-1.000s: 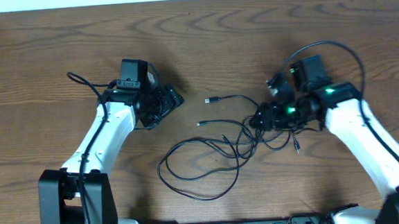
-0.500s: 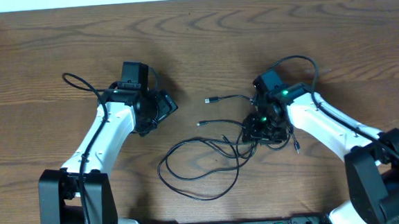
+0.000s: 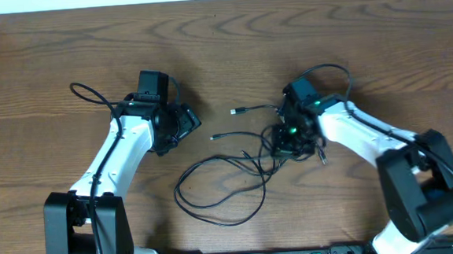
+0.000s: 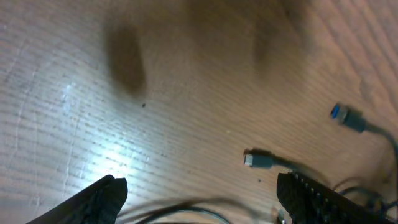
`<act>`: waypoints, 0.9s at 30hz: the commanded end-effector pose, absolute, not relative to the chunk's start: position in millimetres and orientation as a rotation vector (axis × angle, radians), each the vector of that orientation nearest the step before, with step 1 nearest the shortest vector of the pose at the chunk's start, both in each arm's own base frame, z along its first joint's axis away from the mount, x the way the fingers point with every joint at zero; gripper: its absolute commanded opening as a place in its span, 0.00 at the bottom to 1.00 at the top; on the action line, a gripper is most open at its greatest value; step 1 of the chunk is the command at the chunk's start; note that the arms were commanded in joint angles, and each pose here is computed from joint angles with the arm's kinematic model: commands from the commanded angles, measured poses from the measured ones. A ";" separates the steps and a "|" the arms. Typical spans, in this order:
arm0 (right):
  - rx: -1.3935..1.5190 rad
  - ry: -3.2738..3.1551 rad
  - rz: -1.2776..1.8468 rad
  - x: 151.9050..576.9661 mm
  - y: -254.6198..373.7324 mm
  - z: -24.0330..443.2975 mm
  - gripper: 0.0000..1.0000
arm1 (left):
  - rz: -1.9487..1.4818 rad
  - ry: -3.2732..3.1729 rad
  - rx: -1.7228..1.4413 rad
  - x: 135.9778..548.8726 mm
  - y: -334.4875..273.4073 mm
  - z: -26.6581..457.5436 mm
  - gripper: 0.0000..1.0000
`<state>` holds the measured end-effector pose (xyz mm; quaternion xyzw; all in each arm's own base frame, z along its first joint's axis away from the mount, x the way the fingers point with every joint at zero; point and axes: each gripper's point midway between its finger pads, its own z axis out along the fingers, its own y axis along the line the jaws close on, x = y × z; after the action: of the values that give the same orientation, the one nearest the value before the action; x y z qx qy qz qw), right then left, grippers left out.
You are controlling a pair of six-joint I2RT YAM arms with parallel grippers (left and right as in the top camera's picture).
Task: Untangle cables
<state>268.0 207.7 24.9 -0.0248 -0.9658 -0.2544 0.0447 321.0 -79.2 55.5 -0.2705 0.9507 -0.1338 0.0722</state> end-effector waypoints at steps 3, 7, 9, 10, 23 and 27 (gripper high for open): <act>0.285 -3.126 -1.339 304.3 216.4 146.9 0.01 | -0.789 2.905 -0.419 316.9 -125.1 70.5 0.84; 0.433 -3.374 -1.472 321.2 202.8 215.0 0.01 | -1.270 2.709 0.074 312.4 -175.1 111.6 0.84; 0.375 -3.459 -1.489 324.7 196.2 235.3 0.02 | -1.323 2.641 0.154 315.1 -181.3 120.6 0.84; 0.281 -3.493 -1.483 326.4 191.4 241.5 0.01 | -1.319 2.630 0.161 316.7 -181.5 122.1 0.84; 0.212 -3.521 -1.397 323.4 183.8 236.1 0.01 | -1.271 2.416 0.339 305.3 -186.8 190.2 0.84; 0.005 -3.454 -1.391 319.7 181.7 228.5 0.02 | -1.259 2.312 0.456 288.0 -199.0 222.7 0.84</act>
<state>322.4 178.4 227.0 0.0119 -0.8899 -0.3442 -0.2992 302.0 -188.1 201.6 0.1207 0.8612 -0.4470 0.2097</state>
